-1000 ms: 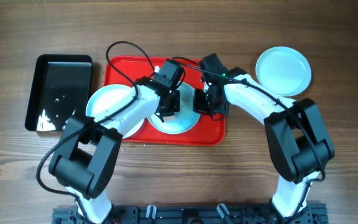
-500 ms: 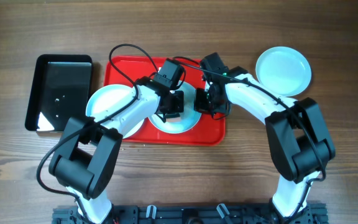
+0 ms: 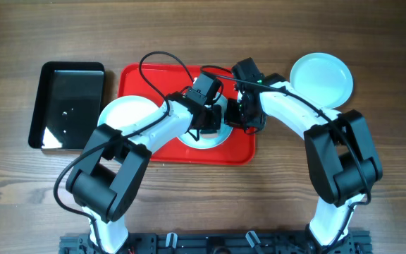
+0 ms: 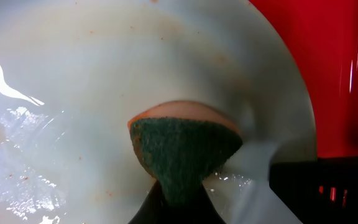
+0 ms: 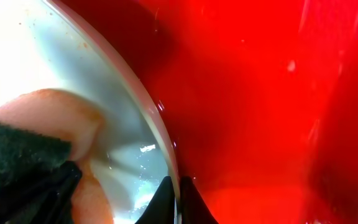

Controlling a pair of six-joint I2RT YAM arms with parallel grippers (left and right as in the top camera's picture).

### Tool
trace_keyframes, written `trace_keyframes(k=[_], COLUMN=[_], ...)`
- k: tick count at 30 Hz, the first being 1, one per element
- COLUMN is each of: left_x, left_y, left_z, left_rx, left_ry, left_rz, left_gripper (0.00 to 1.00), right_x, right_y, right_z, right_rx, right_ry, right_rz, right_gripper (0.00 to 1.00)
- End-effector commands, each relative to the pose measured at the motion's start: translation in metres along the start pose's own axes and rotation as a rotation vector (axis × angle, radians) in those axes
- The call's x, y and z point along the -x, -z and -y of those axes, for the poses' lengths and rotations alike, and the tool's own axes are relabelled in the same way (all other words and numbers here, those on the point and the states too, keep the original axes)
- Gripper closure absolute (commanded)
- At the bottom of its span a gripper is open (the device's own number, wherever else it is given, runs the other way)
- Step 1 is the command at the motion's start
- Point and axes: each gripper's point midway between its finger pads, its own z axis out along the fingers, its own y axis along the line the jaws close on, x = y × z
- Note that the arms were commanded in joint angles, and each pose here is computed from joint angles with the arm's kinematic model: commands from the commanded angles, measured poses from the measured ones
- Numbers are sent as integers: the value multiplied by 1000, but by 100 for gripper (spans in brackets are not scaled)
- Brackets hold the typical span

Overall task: Clean dirty plates on tray and stack at the side
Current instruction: 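Wipe the plate center again with the sponge in the left gripper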

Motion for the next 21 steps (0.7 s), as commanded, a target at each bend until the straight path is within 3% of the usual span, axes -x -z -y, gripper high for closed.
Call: trace_keyframes(k=[1,8,15,21], left_x=[-8,-4,-22,-14], left_y=[-15,-7,-19,-12], left_z=[-13,-68,-107,-149], left_rx=[62,354,389,426], left_ry=[17,-4,53,137], left_rz=[-22,50,45,40], left_gripper=[96,96,96,96], right_x=[-3,-6,-6,-7], right_y=[-12,-12,-12,-12], right_z=[24,26,27,27], right_rx=[-101,-109,-110,-112], right_ry=[-19,0,-1,1], right_rz=[-12,-25,-27,-30], right_gripper=[96,96,95,96])
